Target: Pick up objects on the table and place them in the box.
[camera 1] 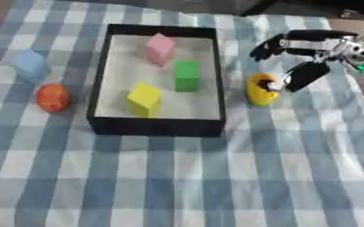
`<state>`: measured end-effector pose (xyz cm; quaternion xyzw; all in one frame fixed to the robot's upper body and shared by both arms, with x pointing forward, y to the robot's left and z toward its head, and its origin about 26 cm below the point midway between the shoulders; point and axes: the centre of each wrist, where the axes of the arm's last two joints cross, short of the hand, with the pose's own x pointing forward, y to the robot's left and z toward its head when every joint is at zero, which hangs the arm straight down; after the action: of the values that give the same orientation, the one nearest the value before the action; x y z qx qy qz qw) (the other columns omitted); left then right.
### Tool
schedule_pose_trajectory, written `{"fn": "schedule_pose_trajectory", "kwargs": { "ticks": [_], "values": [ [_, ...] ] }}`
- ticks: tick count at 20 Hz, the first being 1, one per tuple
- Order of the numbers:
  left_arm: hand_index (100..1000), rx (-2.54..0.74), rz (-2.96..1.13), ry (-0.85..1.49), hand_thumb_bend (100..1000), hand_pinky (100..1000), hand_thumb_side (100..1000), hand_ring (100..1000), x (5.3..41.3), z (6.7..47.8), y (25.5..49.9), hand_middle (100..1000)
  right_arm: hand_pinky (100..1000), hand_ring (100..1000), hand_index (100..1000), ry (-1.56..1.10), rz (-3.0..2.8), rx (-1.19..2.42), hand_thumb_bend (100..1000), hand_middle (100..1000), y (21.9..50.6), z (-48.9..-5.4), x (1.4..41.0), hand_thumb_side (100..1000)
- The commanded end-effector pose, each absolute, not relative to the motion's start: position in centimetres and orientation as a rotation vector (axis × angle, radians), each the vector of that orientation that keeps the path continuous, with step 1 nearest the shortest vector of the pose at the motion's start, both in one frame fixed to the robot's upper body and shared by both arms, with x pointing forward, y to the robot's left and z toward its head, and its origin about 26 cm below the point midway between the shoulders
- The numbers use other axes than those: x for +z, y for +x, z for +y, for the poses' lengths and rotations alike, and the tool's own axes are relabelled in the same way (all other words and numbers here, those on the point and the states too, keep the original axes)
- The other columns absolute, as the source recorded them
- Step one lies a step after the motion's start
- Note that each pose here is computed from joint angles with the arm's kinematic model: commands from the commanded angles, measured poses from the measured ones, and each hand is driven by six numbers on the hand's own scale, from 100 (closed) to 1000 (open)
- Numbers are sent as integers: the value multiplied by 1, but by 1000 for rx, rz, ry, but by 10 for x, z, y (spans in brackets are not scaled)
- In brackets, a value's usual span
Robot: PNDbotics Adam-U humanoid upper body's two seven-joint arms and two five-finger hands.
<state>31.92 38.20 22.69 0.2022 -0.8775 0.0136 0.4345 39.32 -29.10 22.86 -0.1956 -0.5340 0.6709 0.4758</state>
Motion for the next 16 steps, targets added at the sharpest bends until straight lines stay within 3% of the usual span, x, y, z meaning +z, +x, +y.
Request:
{"fn": "schedule_pose_trajectory", "kwargs": {
  "ticks": [1,16],
  "values": [
    [852,10,-2208,514,151,802,783,800,237,384,318,827,923,883,914,-491,-1302,1634,260,815,396,-300,242,360],
    [850,3,-2210,501,138,804,793,803,238,383,320,826,921,886,917,-469,-1180,1638,272,821,405,-313,220,374]
  ]
}}
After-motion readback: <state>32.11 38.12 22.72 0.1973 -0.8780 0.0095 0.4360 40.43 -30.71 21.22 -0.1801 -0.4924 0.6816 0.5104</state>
